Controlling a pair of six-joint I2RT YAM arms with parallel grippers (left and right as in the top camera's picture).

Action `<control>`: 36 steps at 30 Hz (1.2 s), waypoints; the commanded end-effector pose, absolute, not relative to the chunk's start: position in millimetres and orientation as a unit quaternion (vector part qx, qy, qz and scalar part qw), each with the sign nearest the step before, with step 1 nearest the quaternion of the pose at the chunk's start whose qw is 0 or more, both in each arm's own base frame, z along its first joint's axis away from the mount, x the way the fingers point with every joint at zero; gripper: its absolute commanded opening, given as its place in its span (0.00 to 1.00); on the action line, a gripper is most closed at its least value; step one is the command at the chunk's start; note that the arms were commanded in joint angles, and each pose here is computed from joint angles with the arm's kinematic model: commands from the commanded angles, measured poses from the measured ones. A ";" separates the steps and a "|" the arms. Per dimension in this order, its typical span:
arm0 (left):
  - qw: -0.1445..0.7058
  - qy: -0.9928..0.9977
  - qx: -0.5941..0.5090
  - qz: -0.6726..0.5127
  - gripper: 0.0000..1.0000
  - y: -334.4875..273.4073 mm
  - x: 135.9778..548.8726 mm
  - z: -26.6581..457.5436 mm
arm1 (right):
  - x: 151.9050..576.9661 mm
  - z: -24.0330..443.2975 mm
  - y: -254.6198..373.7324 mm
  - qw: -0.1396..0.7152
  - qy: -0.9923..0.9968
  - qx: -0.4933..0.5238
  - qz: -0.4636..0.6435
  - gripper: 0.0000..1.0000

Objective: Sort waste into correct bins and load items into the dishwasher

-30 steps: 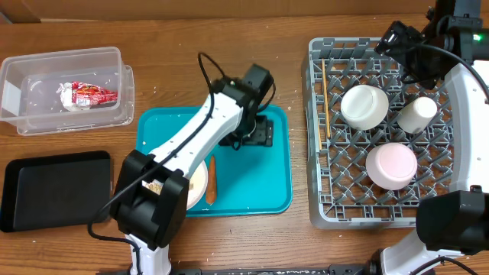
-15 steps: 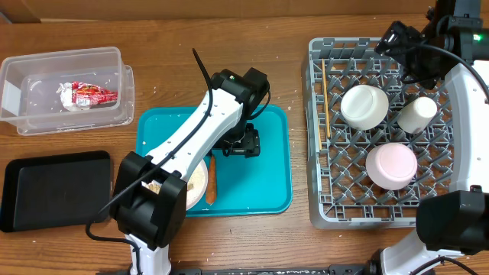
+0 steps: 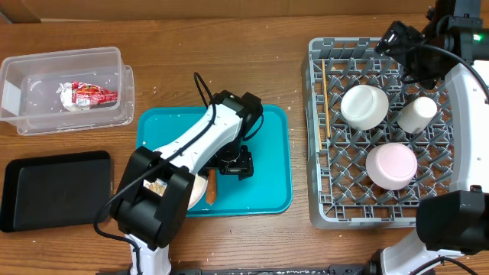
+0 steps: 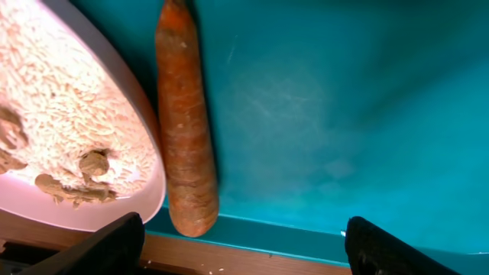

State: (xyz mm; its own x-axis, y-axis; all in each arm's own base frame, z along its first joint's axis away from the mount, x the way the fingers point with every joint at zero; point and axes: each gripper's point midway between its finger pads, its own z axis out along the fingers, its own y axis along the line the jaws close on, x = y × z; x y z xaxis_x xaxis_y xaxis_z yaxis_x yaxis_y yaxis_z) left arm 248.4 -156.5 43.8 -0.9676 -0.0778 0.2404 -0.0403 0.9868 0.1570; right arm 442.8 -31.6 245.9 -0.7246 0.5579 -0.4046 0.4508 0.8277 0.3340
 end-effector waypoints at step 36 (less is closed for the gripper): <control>0.137 -0.990 -0.009 -0.001 0.86 -184.3 230.4 12.2 | 443.8 249.9 -31.3 0.257 0.921 0.273 0.111 1.00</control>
State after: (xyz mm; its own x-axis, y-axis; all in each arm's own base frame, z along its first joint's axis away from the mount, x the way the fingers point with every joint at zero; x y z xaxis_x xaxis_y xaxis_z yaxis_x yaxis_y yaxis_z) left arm 236.5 -158.4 14.7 -0.9679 -0.0455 0.2472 -0.0140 0.9917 0.1278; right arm 442.9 -31.6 246.0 -0.7243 0.5582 -0.4046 0.4508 0.8275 0.3346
